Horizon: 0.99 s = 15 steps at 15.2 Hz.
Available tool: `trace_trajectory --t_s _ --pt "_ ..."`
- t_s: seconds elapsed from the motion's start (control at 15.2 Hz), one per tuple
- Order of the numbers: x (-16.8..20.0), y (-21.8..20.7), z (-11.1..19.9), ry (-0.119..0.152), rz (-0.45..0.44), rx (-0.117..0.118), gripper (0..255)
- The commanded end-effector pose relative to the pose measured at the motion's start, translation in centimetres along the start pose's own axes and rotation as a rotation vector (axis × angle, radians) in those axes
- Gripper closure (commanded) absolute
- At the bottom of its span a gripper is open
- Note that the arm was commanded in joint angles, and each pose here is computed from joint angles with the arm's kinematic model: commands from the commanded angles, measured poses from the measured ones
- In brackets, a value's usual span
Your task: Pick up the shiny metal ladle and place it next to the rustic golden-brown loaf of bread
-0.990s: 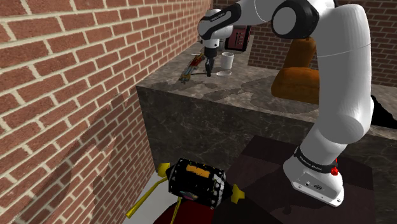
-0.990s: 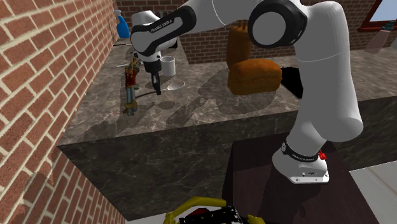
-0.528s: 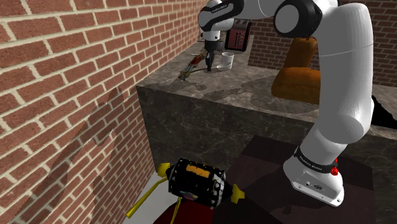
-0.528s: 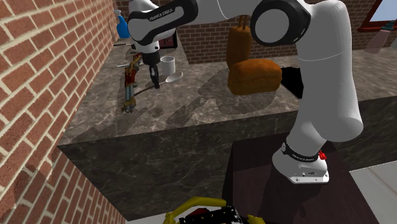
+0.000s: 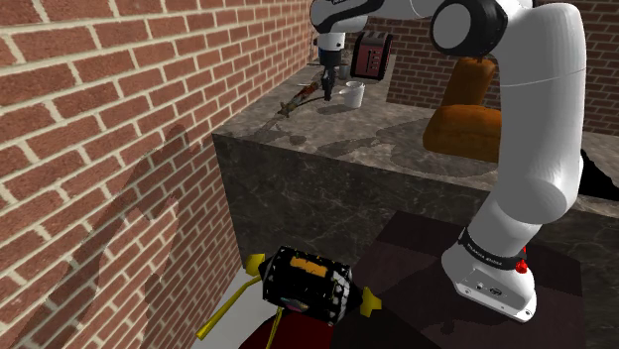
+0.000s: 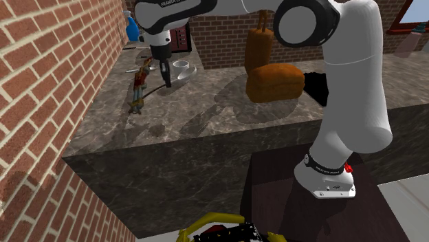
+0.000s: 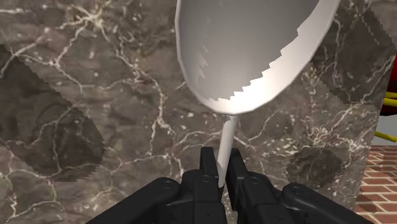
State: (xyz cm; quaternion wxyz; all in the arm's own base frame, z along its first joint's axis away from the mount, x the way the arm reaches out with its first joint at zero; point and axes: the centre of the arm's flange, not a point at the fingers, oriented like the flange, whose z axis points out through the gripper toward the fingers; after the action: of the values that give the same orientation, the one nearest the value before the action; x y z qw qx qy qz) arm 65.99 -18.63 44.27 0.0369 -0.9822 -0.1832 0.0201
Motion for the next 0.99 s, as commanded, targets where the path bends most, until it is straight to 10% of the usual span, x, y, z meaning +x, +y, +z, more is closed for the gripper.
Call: trace_trajectory --t_s 0.0,0.92 --pt "0.1 -0.1 -1.1 0.001 0.000 0.000 255" --pt "-0.1 -0.7 -8.5 0.001 0.000 0.000 255"
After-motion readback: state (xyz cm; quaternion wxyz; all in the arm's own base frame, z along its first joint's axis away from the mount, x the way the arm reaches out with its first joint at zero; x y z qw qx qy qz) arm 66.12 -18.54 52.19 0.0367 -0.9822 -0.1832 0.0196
